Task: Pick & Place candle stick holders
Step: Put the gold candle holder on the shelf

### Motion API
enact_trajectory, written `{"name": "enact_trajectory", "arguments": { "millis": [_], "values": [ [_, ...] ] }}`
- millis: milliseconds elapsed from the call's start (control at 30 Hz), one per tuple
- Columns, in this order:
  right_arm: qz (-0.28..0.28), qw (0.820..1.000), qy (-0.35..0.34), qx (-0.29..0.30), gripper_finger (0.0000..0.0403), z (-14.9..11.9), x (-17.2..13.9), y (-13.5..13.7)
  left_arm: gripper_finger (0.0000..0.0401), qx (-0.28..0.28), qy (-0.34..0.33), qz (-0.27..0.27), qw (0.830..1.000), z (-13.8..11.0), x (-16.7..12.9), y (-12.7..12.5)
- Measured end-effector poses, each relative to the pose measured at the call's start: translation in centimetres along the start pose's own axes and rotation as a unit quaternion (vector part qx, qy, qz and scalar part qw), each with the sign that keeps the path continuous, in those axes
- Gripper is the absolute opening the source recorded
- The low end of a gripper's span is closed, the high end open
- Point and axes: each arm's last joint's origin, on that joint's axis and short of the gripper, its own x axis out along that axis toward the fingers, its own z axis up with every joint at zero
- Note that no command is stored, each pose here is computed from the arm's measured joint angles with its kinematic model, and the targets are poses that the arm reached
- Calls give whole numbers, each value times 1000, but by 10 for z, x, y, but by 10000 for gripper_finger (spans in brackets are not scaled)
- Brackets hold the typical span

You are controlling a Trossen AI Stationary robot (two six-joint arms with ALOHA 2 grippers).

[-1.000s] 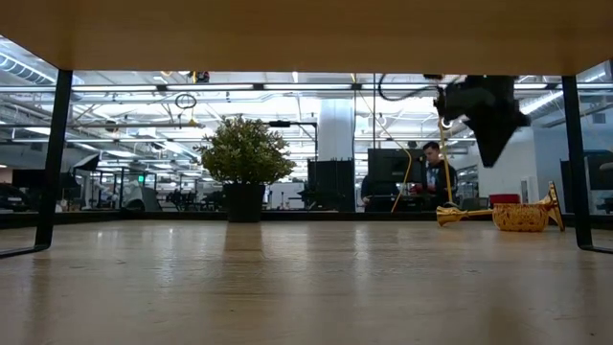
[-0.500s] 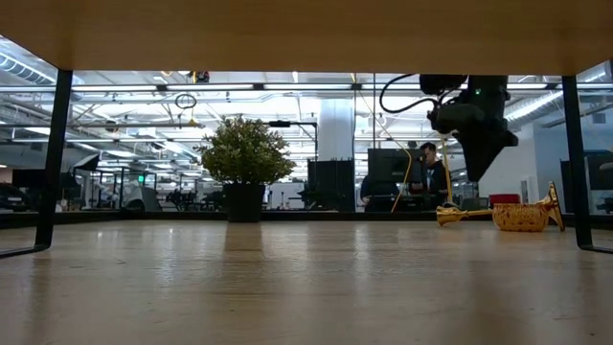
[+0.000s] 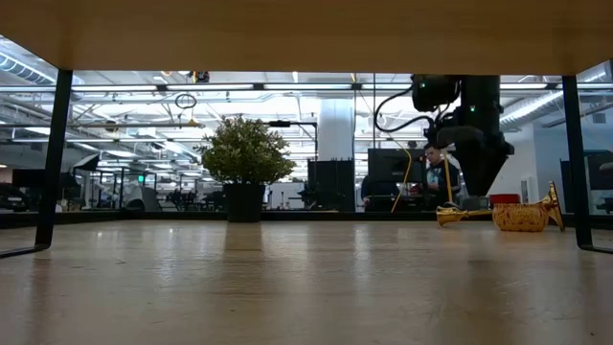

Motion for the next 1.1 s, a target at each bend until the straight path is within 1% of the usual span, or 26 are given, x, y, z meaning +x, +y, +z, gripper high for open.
{"name": "enact_trajectory", "arguments": {
  "millis": [67, 167, 333, 433, 967, 1100],
  "values": [
    [-7, 1000, 6, 0, 181, 1, 4, 0, 3, -3, 0, 0, 1000, 0, 0, 0],
    [-3, 1000, 16, 1, 187, 2, 8, 1, 3, -5, 0, 0, 1000, 0, 0, 0],
    [22, 999, 39, 9, 183, 3, 14, 3, 3, -5, 1, -1, 1000, 0, 0, 0],
    [23, 999, 45, 10, 179, 3, 16, 3, 3, -4, 3, -1, 1000, -1, 0, 0],
    [23, 998, 49, 16, 169, 2, 16, 3, 3, 4, 6, 1, 1000, -1, 0, 0],
    [35, 998, 48, 17, 169, 2, 17, 4, 3, 6, 6, 1, 1000, -1, 0, 0]
  ]
}}
